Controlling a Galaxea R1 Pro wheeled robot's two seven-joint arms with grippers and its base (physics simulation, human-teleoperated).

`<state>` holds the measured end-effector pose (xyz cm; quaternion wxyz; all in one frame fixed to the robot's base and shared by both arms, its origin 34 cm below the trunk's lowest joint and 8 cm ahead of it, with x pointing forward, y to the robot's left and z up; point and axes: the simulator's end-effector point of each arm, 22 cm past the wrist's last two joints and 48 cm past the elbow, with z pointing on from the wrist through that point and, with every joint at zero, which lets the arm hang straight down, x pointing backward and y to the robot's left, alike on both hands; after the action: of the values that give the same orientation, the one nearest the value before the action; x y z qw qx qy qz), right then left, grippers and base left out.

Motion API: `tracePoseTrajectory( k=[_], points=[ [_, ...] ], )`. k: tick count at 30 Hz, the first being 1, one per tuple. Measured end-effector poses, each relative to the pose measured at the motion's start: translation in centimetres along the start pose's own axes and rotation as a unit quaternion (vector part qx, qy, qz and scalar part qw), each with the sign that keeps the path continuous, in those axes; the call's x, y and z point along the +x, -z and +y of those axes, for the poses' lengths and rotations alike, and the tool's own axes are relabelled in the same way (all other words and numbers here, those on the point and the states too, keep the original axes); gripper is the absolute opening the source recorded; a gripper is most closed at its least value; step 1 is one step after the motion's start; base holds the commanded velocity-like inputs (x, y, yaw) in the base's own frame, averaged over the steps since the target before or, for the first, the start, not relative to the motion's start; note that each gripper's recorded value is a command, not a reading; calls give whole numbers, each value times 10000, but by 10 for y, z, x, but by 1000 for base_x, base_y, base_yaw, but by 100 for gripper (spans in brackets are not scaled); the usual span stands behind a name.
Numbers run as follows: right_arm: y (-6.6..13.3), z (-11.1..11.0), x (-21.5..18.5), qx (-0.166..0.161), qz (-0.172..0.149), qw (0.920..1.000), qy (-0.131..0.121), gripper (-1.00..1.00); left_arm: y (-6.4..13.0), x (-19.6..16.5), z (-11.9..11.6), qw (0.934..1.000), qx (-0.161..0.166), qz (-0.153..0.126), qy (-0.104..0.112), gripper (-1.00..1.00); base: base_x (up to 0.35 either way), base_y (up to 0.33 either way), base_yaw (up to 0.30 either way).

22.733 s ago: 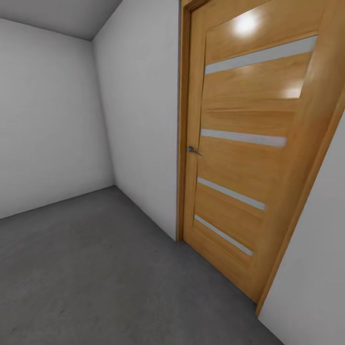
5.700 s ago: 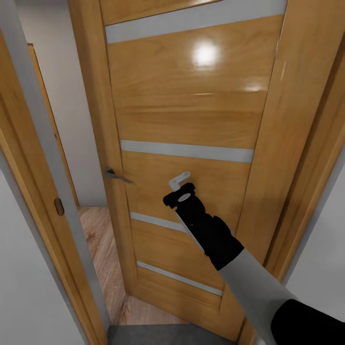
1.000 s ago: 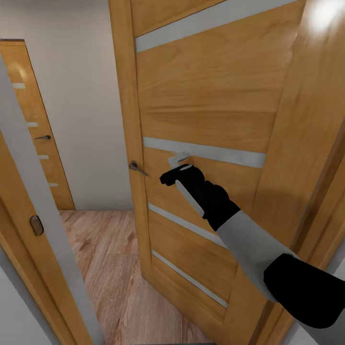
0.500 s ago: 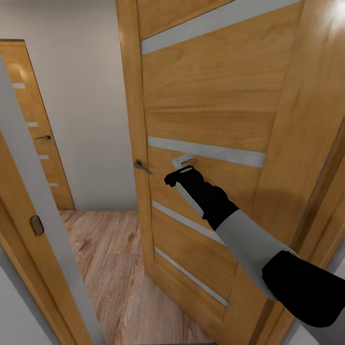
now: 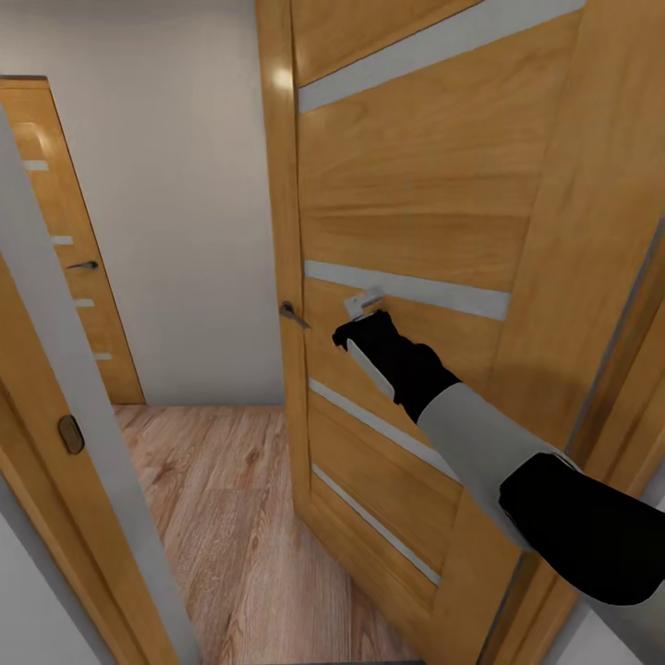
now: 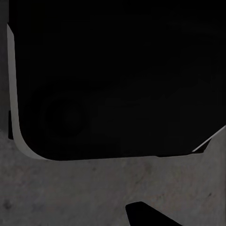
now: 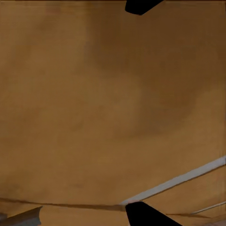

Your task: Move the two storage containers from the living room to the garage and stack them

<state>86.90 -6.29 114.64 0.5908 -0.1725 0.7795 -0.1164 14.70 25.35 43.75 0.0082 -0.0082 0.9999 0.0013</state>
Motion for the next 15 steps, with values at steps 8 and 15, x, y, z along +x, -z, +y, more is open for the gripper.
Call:
tracePoseTrajectory(
  k=[8, 15],
  points=[
    [31, 26, -54, -566, -647, 9962, -113, 100, 0, 0, 1, 10000, -3, 0, 6, 100, 0, 0, 0],
    [40, 49, -61, -1079, -734, 9914, -89, 100, 0, 0, 0, 10000, 8, -2, -5, 100, 115, 0, 0]
  ],
)
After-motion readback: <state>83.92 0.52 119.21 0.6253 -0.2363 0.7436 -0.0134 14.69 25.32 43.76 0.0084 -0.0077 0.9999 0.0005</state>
